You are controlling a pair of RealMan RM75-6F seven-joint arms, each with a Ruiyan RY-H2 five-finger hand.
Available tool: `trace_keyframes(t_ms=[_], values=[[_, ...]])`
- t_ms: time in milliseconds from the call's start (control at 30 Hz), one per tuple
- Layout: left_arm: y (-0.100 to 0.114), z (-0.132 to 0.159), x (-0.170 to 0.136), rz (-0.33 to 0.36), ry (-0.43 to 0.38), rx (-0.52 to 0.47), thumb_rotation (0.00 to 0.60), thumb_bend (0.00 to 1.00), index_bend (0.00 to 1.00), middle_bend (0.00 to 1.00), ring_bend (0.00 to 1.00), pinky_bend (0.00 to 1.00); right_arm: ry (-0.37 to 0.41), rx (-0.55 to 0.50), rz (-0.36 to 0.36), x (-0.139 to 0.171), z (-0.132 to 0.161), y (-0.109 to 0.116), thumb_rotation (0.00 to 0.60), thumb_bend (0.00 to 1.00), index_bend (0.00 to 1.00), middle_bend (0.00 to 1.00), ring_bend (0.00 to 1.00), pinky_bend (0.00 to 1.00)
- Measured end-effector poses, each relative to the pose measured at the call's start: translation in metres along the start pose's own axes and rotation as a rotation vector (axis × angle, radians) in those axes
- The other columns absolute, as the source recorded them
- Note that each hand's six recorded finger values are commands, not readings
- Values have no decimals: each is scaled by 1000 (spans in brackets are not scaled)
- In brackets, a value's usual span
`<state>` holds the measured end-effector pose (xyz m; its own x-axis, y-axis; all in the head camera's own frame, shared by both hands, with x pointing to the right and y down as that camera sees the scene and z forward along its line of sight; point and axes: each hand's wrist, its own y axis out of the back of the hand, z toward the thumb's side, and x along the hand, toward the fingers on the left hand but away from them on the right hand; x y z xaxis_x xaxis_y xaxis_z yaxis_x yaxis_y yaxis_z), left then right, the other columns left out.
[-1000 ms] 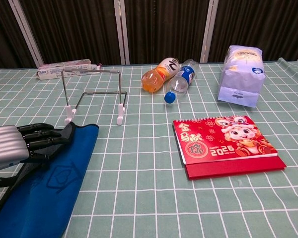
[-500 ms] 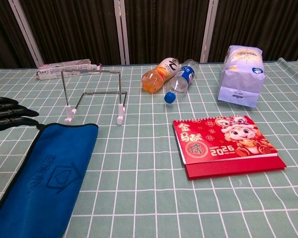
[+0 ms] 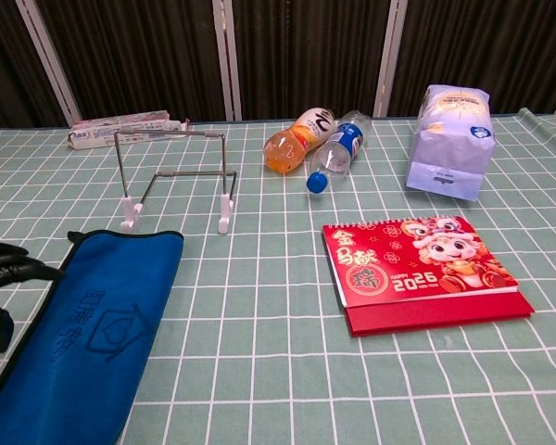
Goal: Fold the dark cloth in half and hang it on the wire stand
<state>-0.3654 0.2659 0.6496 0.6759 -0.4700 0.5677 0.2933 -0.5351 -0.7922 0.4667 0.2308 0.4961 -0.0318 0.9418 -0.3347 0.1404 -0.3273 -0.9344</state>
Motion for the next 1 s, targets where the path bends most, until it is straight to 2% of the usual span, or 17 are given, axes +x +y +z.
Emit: trace_keyframes(t_ms=[267,500,1000], values=[[-21,23,8,-17,-66,6,600,254,438,0,0,0,-8,-7,2,-1,-4,1,600,0,9,0,0,0],[-28,27,11,22,-97,-10,600,254,443,0,0,0,-7,-11,1,-2,-5,2,600,0,9,0,0,0],[-36,41,25,38,-133,-24,600,297,453,0,0,0,-9,-16,-2,-1,-5,3,600,0,8,0,0,0]])
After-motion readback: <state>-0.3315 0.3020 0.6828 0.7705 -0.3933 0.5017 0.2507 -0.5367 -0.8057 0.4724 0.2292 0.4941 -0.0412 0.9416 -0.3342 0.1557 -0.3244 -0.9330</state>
